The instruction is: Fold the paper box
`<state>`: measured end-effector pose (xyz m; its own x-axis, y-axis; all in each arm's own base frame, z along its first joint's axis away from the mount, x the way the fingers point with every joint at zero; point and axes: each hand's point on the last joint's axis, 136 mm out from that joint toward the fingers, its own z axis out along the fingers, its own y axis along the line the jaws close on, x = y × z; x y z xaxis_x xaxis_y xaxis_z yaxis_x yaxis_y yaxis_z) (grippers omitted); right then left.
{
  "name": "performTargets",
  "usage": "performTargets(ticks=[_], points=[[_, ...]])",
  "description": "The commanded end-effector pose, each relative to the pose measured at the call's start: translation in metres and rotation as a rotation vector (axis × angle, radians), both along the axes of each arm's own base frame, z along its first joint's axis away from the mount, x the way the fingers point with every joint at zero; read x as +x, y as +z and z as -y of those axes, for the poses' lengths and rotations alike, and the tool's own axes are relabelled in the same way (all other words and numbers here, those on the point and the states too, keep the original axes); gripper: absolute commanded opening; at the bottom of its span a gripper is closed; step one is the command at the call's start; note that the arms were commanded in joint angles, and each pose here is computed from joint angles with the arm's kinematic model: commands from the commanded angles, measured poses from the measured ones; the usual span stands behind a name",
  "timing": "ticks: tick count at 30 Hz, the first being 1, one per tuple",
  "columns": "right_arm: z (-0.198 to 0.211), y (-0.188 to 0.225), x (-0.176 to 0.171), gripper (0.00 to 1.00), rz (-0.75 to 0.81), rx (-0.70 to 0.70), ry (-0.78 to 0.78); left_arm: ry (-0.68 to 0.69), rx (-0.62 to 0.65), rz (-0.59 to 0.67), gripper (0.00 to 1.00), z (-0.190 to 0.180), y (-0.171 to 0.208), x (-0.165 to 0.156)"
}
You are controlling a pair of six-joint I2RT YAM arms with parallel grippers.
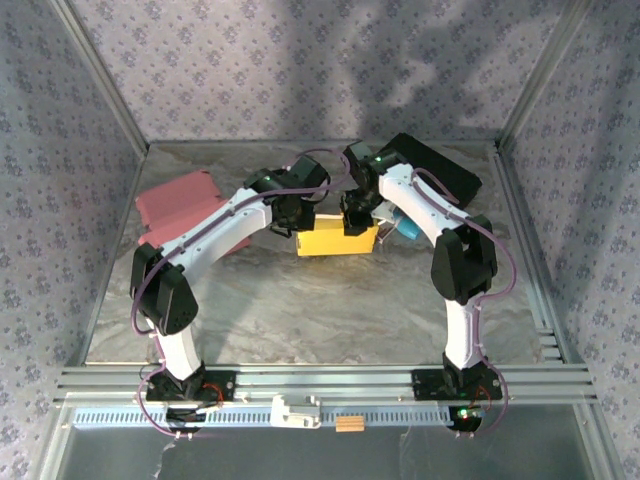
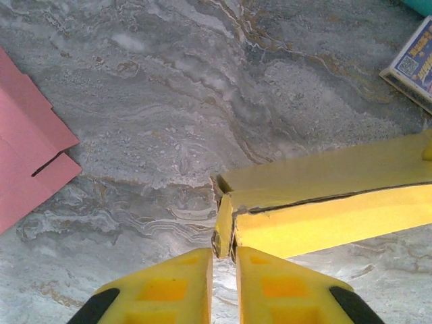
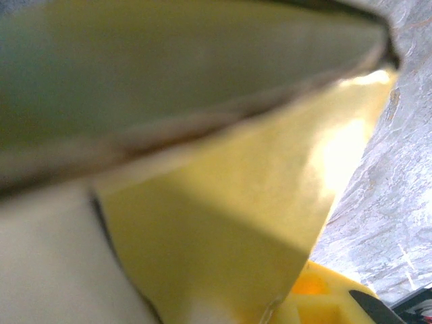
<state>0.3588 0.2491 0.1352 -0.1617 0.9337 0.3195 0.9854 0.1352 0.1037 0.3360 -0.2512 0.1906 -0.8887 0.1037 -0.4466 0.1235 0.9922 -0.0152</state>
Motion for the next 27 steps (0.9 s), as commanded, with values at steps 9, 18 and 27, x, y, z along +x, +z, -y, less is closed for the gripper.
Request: performTargets(ticks=[9, 18, 27], points=[[0.006, -0.018, -0.010, 0.25, -0.063, -0.043, -0.033, -0.014, 0.020, -0.009, 0.17, -0.002, -0.008, 0.007], [0.006, -0.018, -0.008, 0.25, -0.060, -0.041, -0.030, -0.015, -0.018, -0.015, 0.21, 0.003, -0.008, 0.005], [0.007, -0.017, -0.007, 0.25, -0.058, -0.041, -0.030, -0.014, -0.035, -0.018, 0.24, 0.002, -0.007, 0.003]])
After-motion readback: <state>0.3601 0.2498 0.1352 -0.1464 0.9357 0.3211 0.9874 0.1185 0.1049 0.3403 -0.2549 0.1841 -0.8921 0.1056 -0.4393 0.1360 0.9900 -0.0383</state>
